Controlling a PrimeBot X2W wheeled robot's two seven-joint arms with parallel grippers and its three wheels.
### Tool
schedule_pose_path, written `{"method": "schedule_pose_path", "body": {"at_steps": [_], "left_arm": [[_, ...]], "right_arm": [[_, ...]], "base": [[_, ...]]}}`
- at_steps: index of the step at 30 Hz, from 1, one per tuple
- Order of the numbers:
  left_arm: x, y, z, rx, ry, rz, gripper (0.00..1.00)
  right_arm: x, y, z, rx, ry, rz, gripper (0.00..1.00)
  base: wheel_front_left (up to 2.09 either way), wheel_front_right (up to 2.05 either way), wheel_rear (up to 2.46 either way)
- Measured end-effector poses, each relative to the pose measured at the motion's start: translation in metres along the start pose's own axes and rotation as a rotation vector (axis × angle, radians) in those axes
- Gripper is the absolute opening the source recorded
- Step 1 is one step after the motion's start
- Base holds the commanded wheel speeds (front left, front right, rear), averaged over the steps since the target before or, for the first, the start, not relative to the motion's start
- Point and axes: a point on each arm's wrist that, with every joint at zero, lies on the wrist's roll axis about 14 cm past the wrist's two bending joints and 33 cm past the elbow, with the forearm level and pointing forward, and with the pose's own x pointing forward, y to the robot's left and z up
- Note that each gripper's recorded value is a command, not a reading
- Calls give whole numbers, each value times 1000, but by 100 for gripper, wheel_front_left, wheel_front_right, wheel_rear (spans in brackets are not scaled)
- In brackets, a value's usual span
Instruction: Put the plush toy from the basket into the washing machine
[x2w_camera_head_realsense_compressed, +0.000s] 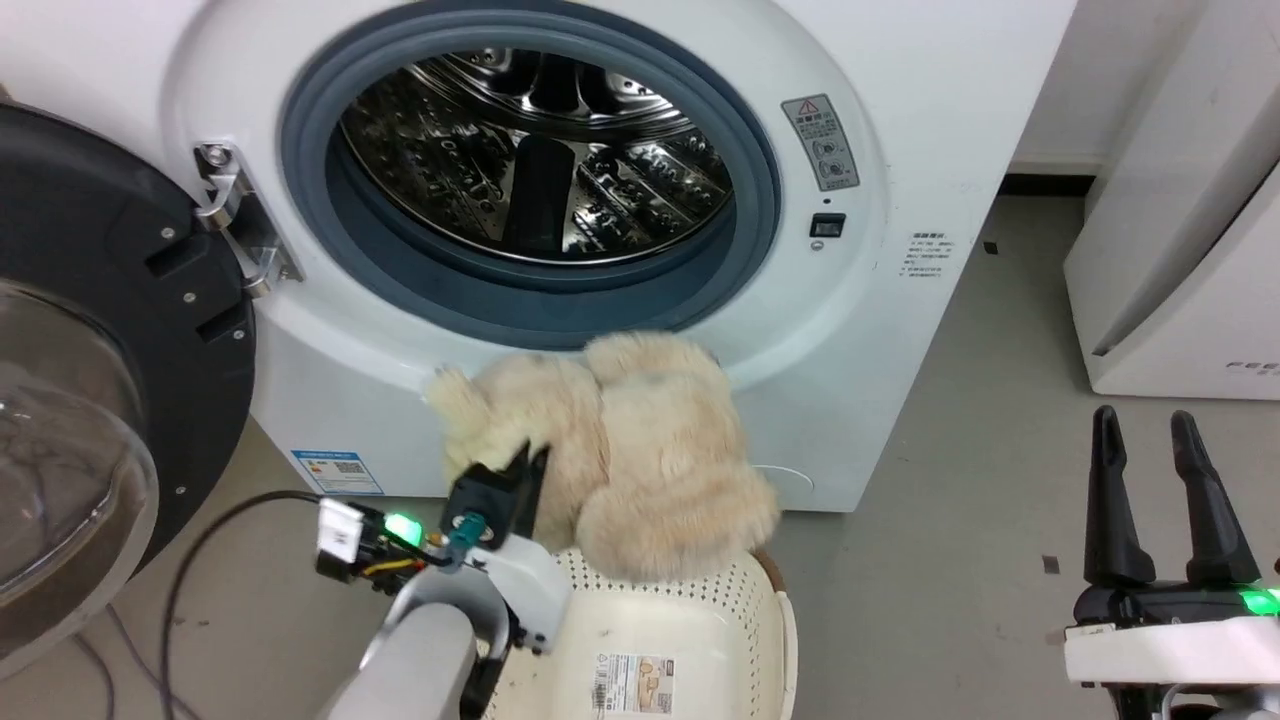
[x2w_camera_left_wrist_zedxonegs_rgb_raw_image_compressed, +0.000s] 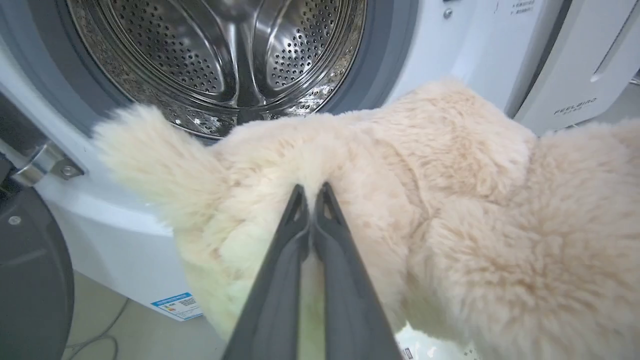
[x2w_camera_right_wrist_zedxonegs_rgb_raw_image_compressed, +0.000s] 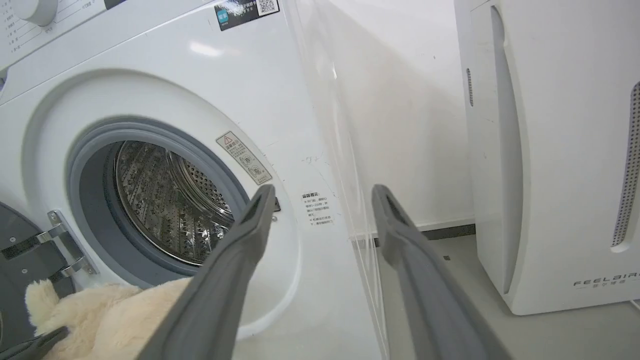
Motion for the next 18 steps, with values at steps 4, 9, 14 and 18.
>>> {"method": "schedule_pose_path", "body": {"at_steps": [4,9,14,18], "left_arm": [[1,12,23,-16,-73,46,0],[4,24,35,-42,-113,90,0],[16,34,39,-66,-124,121,0],[33,43,45,-80,-139,139,0]], "right_arm": [[0,3,0,3,-2,8,100],[1,3,-3,4,8,9,100],[0,-1,-9,1,25,-2,100],[1,-10,-15,-7,39,-26,100]], "base": [[0,0,0],[0,0,0],[0,0,0],[0,0,0]]}}
